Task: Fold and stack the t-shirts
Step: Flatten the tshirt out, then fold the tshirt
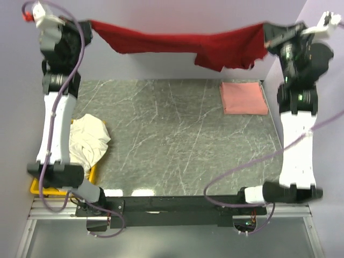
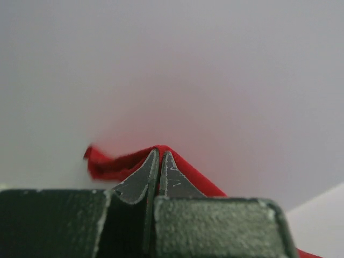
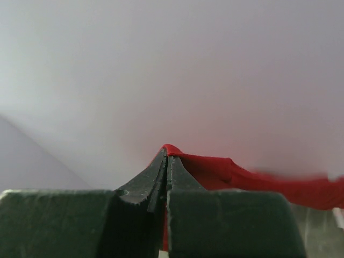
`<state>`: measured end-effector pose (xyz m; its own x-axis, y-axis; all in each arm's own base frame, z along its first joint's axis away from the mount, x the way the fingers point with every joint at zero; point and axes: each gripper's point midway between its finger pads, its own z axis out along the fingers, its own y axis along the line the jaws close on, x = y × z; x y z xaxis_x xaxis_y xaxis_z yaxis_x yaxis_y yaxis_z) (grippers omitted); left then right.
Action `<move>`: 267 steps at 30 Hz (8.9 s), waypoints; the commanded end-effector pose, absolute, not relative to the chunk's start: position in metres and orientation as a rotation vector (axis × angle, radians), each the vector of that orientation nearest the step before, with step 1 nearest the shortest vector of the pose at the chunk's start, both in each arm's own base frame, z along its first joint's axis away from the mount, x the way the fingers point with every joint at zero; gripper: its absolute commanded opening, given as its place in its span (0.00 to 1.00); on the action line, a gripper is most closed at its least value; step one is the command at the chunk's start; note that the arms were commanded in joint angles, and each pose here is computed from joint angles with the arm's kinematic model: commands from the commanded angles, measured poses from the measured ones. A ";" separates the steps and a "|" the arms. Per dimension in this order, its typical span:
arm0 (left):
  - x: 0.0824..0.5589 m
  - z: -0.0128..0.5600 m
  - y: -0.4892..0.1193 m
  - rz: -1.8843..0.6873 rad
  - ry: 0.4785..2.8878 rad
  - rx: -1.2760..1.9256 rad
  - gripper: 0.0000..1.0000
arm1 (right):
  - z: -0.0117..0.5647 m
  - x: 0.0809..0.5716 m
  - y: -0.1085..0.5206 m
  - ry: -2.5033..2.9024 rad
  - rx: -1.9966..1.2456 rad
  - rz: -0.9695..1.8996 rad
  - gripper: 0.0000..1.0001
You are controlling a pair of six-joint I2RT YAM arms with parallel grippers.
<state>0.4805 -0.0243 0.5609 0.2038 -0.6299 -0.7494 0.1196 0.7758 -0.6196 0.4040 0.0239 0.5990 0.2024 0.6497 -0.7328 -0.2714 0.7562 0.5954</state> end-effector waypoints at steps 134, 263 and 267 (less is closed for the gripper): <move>0.363 0.102 -0.051 -0.112 2.090 -1.146 0.04 | 0.177 0.340 0.026 2.130 0.845 0.657 0.00; 0.499 0.099 -0.108 -0.253 2.227 -0.927 0.78 | 0.045 0.396 0.107 2.459 0.646 0.532 0.50; 0.497 0.119 -0.107 -0.278 2.196 -0.911 0.78 | 0.040 0.402 0.107 2.465 0.652 0.528 0.47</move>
<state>0.4873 -0.1080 0.0615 -0.5355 -0.6884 -0.4893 -0.5892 0.7196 -0.3675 0.3852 0.1052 0.0350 -0.7595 0.5382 -0.3653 0.3506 0.8118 0.4670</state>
